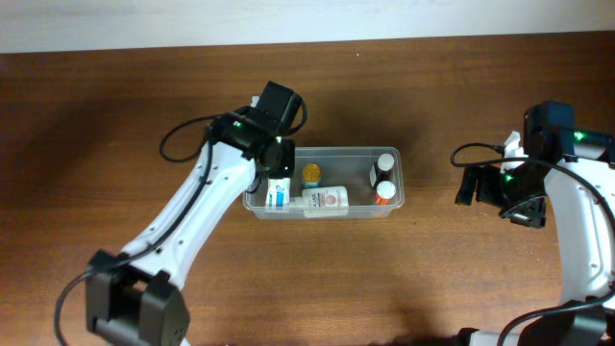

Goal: Pack container
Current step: 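Lower the Panadol box upright into the container's left end, release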

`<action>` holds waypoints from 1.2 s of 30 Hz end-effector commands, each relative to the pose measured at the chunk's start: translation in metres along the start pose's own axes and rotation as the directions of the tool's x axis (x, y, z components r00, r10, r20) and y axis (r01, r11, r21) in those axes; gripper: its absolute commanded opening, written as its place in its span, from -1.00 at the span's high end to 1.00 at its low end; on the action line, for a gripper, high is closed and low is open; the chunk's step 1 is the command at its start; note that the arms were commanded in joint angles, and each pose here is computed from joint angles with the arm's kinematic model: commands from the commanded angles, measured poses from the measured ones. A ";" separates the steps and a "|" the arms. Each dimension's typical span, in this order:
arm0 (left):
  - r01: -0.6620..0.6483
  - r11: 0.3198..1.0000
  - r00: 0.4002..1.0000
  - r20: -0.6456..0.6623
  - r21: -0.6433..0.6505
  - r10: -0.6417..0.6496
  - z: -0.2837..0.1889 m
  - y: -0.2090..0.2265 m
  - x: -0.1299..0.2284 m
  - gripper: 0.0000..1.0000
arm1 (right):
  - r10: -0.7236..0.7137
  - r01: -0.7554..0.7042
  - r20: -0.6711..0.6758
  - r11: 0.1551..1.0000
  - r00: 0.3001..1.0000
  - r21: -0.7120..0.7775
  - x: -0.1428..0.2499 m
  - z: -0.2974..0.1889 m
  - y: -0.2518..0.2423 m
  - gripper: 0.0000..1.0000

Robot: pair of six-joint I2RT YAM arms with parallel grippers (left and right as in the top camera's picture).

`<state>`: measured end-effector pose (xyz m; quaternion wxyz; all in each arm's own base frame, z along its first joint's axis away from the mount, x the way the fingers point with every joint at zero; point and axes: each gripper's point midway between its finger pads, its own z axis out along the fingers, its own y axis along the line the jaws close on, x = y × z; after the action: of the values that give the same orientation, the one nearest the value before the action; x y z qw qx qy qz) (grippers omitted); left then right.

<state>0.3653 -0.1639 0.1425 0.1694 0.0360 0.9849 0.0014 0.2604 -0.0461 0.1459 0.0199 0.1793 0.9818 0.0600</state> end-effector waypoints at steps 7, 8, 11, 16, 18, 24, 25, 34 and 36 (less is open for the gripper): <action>-0.043 0.997 0.971 -0.238 -0.061 0.027 0.098 -0.005 0.036 0.55 | -0.008 0.008 0.004 1.000 1.000 -0.006 0.001 0.000 0.003 -0.97; -0.048 0.997 0.965 -0.259 -0.067 0.029 0.104 -0.005 0.040 0.55 | -0.008 0.008 0.004 1.000 1.000 -0.006 0.001 0.000 0.003 -0.97; -0.054 0.996 0.959 -0.282 -0.076 0.030 0.111 -0.004 0.045 0.58 | -0.008 0.008 0.004 1.000 1.000 -0.006 0.001 0.000 0.003 -0.97; -0.048 0.998 0.977 -0.208 -0.049 0.037 0.083 -0.006 0.028 0.60 | -0.008 0.008 0.004 1.000 1.000 -0.006 0.001 0.000 0.003 -0.97; -0.043 0.999 0.988 -0.151 -0.028 0.039 0.061 -0.006 0.017 0.60 | -0.008 0.008 0.004 1.000 1.000 -0.006 0.001 0.000 0.003 -0.97; -0.022 1.000 1.000 -0.012 -0.002 0.022 0.022 -0.006 -0.007 0.60 | -0.008 0.008 0.004 1.000 1.000 -0.006 0.001 0.000 0.003 -0.97; -0.023 1.000 1.000 -0.012 -0.004 0.023 0.022 -0.005 -0.007 0.59 | -0.008 0.008 0.004 1.000 1.000 -0.006 0.001 0.000 0.003 -0.97; -0.032 0.999 0.999 0.003 0.025 0.032 0.029 -0.016 -0.008 0.59 | -0.008 0.008 0.004 1.000 1.000 -0.006 0.001 0.000 0.003 -0.97; -0.033 0.999 0.999 -0.007 0.018 0.033 0.039 -0.016 -0.006 0.59 | -0.008 0.008 0.004 1.000 1.000 -0.006 0.001 0.000 0.003 -0.97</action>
<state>0.3865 -0.1802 0.1220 0.1769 0.0420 0.9833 -0.0107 0.2604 -0.0461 0.1459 0.0199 0.1793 0.9818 0.0600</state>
